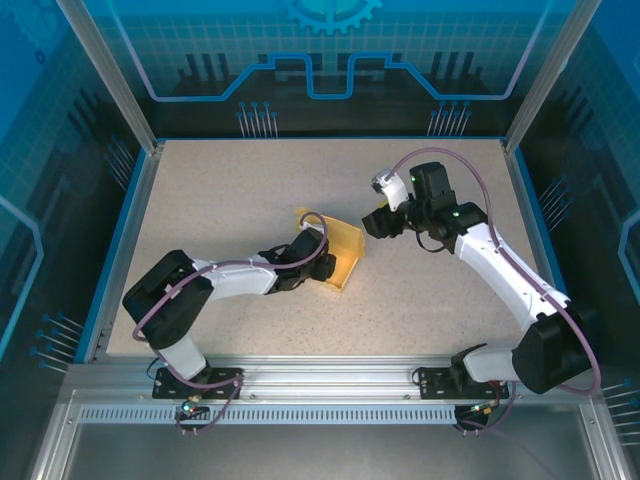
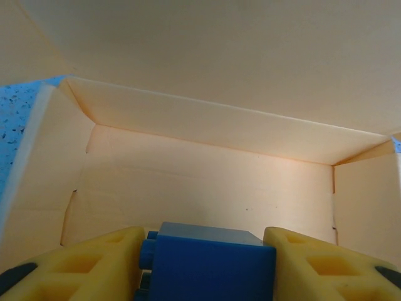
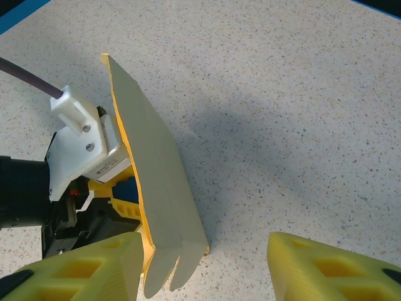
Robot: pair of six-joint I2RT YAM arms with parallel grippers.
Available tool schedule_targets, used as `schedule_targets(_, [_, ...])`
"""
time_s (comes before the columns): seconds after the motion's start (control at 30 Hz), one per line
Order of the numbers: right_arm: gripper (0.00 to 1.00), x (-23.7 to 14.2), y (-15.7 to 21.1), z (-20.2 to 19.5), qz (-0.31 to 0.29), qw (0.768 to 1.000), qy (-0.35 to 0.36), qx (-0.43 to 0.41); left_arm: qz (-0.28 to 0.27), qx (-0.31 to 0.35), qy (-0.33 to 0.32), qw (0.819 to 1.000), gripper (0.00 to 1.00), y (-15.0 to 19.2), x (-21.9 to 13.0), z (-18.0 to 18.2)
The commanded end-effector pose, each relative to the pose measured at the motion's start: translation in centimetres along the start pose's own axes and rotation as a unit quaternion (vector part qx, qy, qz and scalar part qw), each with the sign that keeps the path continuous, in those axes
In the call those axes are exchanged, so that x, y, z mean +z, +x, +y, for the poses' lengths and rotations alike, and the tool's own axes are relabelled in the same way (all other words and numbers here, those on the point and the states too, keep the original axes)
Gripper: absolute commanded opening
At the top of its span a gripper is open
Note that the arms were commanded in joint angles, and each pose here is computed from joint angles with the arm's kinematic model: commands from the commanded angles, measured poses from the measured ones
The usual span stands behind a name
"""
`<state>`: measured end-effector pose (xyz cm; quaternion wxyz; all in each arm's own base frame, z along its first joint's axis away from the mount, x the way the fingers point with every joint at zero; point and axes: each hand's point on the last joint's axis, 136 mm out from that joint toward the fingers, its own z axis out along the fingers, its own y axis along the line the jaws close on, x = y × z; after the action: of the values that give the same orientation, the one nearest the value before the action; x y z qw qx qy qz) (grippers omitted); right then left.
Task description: Fold the paper box
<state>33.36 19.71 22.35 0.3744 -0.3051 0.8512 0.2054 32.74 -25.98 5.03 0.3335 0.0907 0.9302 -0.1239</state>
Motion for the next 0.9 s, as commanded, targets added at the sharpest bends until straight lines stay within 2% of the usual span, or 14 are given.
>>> schedule_targets(0.0, [0.56,-0.7,-0.3,-0.1,-0.012,1.000,0.000,0.011,-0.028,0.008,0.002,1.000,0.55,-1.8,-0.1,-0.8])
schedule_targets(0.27, [0.56,-1.5,0.3,-0.7,-0.017,0.998,0.029,0.046,-0.052,0.008,0.020,0.998,0.62,-2.7,-2.0,-1.0])
schedule_targets(0.5, [0.58,-3.0,2.5,-0.8,-0.025,0.994,0.067,0.087,-0.101,0.018,0.067,0.992,0.68,-4.1,-7.5,-1.3])
schedule_targets(0.67, [0.59,-2.4,4.5,1.1,-0.038,0.994,0.058,0.087,-0.154,0.017,0.057,0.986,0.73,-5.9,-11.3,1.8])
schedule_targets(0.77, [0.59,-1.1,5.4,2.2,-0.038,0.995,0.057,0.074,-0.158,-0.004,0.056,0.986,0.74,-7.0,-11.8,4.5])
schedule_targets(0.87, [0.60,0.4,5.9,2.9,-0.042,0.995,0.057,0.070,-0.155,-0.011,0.067,0.985,0.79,-7.7,-11.3,5.9])
